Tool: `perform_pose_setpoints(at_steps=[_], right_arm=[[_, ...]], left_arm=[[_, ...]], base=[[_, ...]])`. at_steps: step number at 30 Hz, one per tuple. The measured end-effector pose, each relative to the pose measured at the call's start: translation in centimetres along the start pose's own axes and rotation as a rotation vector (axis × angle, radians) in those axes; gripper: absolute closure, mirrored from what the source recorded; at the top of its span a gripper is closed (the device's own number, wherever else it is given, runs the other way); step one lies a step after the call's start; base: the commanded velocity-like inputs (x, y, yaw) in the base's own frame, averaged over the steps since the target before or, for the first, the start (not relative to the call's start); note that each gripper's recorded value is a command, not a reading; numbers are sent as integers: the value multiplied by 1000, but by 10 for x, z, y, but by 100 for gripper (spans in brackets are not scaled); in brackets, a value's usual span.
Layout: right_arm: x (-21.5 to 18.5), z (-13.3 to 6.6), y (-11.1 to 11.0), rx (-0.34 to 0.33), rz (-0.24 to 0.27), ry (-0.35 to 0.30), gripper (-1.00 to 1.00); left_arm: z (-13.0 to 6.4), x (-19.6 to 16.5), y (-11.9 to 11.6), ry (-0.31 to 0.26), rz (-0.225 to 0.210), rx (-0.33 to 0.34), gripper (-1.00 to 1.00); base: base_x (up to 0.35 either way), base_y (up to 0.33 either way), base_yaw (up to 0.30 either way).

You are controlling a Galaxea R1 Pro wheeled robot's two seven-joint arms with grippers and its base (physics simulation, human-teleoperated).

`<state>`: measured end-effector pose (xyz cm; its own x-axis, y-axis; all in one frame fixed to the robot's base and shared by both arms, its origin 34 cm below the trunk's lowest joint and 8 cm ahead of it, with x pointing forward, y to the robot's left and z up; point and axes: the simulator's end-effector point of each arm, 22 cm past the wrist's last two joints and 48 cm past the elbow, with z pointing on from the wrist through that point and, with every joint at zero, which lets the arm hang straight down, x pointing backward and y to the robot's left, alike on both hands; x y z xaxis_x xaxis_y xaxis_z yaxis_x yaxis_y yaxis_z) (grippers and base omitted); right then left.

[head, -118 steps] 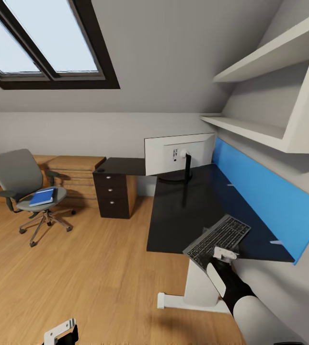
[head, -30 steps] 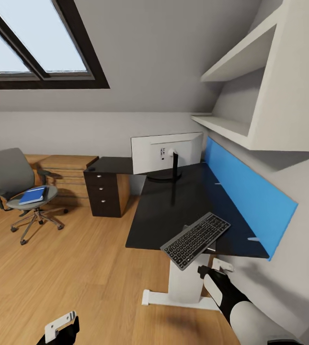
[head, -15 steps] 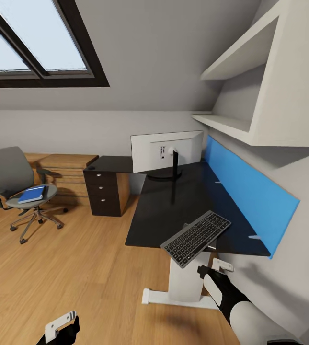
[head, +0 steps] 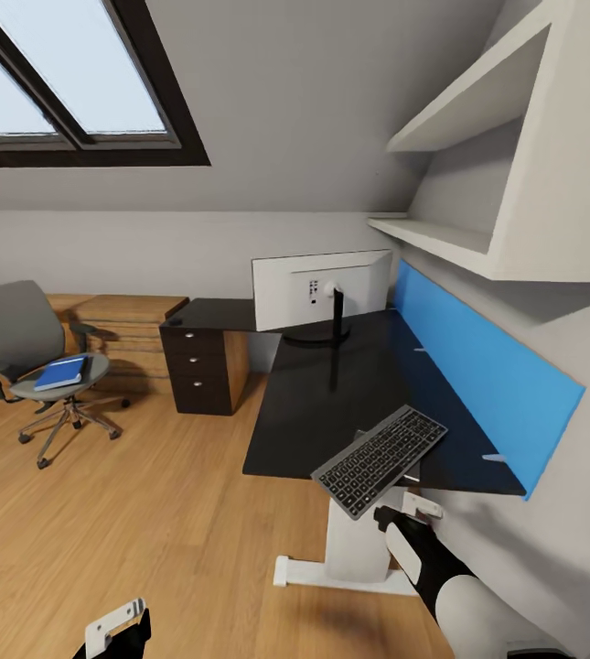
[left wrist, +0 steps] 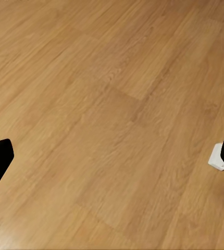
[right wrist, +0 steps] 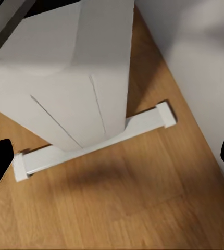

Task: In the bedroom, organize the workspace by keeping the computer under the desk, ensuring the monitor is on the desk, placing the keyboard on the desk next to the monitor, placing the mouse on the desk next to the keyboard, moving the folder from the swivel chair onto the desk next to the mouse, stacking the notebook on top of the folder with the pen on top of the notebook, and positioning the swivel chair next to the desk.

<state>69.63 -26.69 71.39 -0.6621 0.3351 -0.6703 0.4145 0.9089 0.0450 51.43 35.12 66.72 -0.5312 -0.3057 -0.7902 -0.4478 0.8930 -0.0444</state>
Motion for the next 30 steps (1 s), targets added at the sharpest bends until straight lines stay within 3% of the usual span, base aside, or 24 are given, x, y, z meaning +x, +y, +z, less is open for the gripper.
perform_pose_setpoints(at_steps=[8, 16, 30], right_arm=[[0, -1, 4, -5, 0, -1, -100], [-1, -1, 5, -8, 1, -3, -100], [-1, -1, 5, -8, 0, -5, -100]], left_arm=[[0, 2, 0, 4, 2, -1, -100], [0, 3, 1, 7, 4, -1, -100], [0, 7, 1, 14, 6, -3, -100]], base=[[47, 48, 0], [134, 178, 0], [9, 243, 0]])
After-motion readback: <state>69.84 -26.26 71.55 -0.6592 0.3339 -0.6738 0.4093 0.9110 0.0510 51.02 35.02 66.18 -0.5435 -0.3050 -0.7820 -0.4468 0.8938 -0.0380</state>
